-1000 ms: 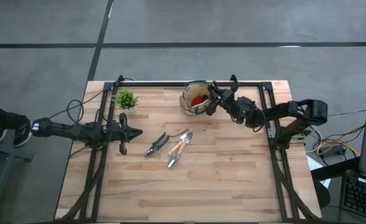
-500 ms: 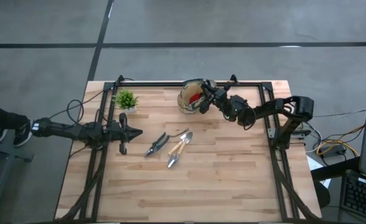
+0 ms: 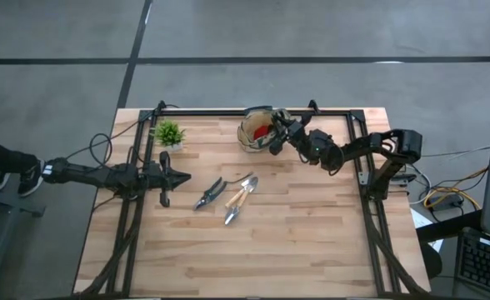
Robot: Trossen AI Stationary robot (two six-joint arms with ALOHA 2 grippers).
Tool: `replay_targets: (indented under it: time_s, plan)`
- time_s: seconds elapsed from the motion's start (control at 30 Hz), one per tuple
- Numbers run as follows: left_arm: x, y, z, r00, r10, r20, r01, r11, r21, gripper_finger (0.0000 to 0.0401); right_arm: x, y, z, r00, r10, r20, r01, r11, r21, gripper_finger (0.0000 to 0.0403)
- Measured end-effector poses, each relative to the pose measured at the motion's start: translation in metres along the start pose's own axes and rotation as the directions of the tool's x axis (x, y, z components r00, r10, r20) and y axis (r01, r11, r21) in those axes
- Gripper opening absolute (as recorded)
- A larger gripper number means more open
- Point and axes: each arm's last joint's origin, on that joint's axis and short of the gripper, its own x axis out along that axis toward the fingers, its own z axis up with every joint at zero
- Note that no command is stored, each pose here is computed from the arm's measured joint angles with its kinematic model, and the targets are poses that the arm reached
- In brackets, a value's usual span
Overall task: Pick & Place Garden tools in Gardening bag
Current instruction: Put the right green scissors into the green bag
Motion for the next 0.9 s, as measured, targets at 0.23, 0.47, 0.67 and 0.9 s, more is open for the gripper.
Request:
replay_targets:
  time_s: [0.23, 0.47, 0.67, 0.9]
  plan:
    - [0.0, 0.0, 0.0, 1.0, 0.0, 0.0, 0.0, 1.0, 0.0, 0.003, -0.003, -0.001, 0.002, 0.999, 0.011, -0.038, -0.013, 0.998, -0.059, 0.0065]
    - [0.0, 0.0, 0.0, 1.0, 0.0, 0.0, 0.0, 1.0, 0.0, 0.003, -0.011, -0.007, 0.012, 0.993, 0.021, -0.116, -0.034, 0.994, -0.107, 0.0072]
    - [0.0, 0.0, 0.0, 1.0, 0.0, 0.0, 0.0, 1.0, 0.0, 0.003, -0.023, -0.013, 0.014, 0.989, 0.026, -0.146, -0.04, 0.995, -0.095, 0.0074]
    - [0.0, 0.0, 0.0, 1.0, 0.0, 0.0, 0.0, 1.0, 0.0, 0.003, -0.036, -0.021, 0.018, 0.992, 0.023, -0.125, -0.035, 0.995, -0.095, 0.0053]
